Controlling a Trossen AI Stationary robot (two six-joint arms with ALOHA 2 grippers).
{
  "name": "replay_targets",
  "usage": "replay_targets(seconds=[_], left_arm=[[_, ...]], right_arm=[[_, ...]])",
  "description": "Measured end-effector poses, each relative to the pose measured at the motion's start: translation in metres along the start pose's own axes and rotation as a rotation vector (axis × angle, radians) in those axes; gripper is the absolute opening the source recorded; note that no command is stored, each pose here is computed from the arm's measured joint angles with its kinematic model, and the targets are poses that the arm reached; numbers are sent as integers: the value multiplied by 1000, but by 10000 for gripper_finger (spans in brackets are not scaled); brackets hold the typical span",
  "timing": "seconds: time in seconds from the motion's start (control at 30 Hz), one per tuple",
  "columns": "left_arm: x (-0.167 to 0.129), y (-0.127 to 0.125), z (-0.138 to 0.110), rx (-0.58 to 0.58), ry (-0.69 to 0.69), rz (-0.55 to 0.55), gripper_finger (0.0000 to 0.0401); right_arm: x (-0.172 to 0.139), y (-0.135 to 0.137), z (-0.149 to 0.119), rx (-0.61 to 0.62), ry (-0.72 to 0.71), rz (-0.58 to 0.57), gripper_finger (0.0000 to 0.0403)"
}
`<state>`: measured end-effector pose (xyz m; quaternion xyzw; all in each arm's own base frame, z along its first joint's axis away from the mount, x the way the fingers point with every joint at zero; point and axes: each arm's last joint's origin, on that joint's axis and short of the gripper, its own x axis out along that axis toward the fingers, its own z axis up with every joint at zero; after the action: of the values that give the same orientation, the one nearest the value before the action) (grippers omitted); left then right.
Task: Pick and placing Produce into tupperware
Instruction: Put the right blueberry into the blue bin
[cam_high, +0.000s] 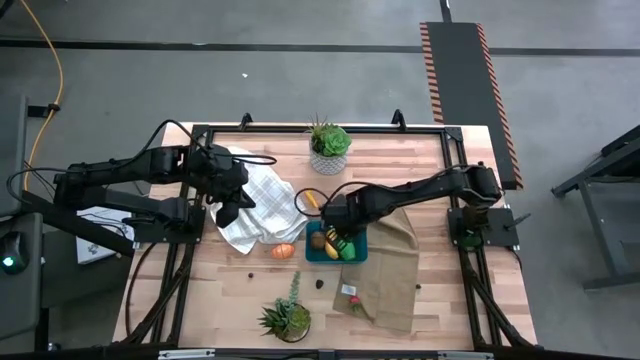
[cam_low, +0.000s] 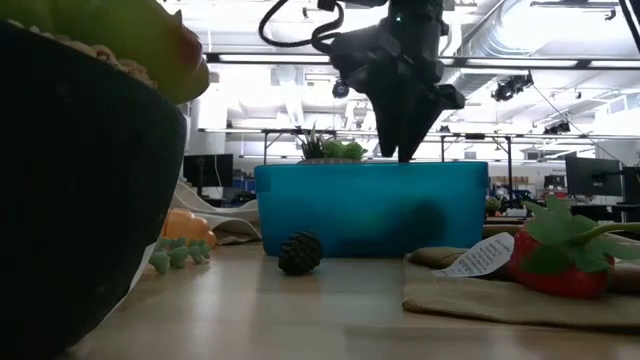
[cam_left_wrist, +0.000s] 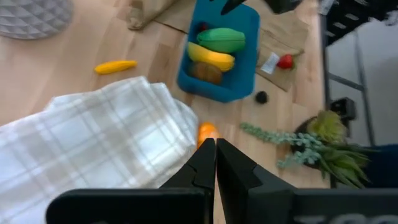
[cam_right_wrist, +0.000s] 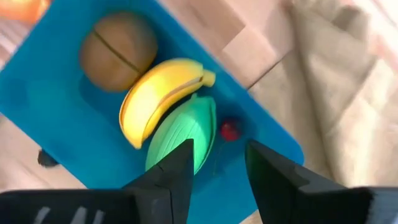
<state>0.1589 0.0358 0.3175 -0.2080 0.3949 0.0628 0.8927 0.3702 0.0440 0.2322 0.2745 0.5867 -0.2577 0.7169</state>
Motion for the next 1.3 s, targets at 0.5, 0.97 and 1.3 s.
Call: replay_targets(seconds=[0.5, 0.97, 1.3], left_arm=[[0, 1, 0, 34, -7, 30, 3], [0, 1, 0, 34, -7, 30, 3], [0, 1, 0, 79, -6, 29, 3]], right_arm=[[-81, -40, -43, 417, -81, -167, 136], [-95, -37, -93, 564, 64, -239, 136], [-105, -79, -154, 823, 21, -103, 136]])
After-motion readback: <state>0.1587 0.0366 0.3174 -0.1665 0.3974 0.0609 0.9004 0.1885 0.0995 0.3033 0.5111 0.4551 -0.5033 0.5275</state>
